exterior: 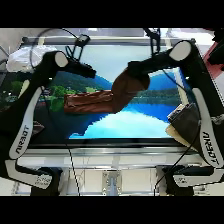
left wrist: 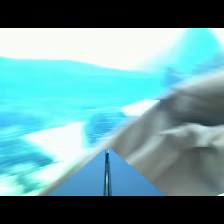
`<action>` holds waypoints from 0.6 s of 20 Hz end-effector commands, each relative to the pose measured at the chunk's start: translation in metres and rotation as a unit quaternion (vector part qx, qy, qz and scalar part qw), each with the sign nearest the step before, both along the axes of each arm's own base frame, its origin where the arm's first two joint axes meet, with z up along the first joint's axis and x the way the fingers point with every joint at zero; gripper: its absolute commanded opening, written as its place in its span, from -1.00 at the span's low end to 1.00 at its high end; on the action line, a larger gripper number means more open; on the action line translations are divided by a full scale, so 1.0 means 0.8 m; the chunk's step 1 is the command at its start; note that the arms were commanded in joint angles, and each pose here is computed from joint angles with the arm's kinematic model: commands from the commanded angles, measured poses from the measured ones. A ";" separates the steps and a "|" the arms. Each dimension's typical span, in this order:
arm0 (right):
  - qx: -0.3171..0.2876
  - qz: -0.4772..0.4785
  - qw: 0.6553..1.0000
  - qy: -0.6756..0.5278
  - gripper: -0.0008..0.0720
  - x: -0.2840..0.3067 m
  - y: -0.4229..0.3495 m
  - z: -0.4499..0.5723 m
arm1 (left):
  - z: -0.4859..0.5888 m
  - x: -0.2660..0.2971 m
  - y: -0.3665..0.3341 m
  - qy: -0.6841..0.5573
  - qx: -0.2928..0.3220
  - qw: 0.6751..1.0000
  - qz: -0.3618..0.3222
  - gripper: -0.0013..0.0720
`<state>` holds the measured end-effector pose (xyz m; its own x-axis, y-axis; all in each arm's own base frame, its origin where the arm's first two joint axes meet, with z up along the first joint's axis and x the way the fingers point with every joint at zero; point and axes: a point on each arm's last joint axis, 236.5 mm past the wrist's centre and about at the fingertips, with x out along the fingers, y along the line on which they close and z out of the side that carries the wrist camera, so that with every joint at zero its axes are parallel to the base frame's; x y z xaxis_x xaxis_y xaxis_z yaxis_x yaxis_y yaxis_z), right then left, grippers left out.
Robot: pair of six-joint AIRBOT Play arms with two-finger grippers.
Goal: Fold the shirts.
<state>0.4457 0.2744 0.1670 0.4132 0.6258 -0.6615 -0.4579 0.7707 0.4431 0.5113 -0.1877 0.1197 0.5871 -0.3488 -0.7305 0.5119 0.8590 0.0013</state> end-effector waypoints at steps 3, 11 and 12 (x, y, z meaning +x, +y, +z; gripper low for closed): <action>0.150 0.022 0.988 0.011 -0.91 -0.022 0.205 -0.021 | 0.058 -0.004 0.100 -0.029 0.040 0.996 0.081 -0.94; 0.235 -0.002 0.971 -0.044 0.52 -0.020 0.279 0.002 | 0.047 -0.015 0.101 0.001 0.037 0.996 0.085 -0.95; 0.217 -0.003 0.975 -0.054 0.50 -0.009 0.263 0.000 | 0.047 -0.016 0.101 0.002 0.037 0.996 0.085 -0.95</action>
